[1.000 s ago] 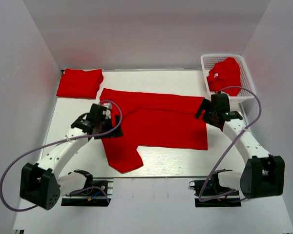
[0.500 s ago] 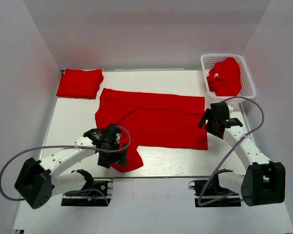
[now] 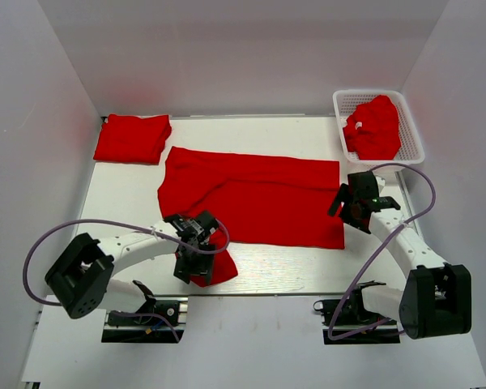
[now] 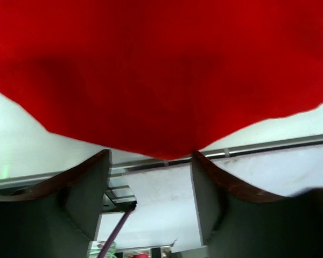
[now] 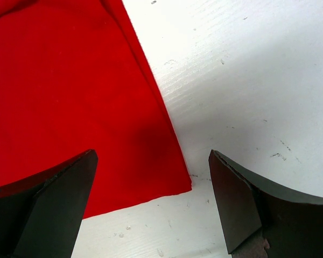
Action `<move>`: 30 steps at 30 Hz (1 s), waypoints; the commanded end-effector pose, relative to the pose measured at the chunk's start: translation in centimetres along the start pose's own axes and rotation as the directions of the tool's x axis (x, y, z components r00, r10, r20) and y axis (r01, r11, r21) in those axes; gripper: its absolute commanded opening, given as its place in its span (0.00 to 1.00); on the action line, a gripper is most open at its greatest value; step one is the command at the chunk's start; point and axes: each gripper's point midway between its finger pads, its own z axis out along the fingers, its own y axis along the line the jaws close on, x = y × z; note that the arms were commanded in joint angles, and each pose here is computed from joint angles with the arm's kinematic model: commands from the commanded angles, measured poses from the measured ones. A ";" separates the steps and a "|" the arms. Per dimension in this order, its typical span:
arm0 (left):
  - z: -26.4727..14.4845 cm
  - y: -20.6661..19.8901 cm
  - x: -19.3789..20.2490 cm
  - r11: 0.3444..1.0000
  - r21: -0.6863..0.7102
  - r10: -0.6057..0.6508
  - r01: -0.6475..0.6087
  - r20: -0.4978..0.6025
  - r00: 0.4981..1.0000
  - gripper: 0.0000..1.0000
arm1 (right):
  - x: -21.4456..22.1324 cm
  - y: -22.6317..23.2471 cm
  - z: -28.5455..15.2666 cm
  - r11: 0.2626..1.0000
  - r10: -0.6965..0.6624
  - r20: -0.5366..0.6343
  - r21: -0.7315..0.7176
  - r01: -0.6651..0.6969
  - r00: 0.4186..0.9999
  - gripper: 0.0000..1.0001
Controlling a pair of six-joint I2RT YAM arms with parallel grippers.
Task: Fold and stack the t-shirts
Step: Grap the side of the flattened tshirt closest away from the robot with both arms
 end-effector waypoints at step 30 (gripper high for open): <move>-2.5 1.4 -3.1 0.976 -0.219 0.006 0.012 0.081 0.997 0.00 | 6.0 1.0 1.3 0.990 0.050 -0.153 -0.122 -0.069 0.987 0.82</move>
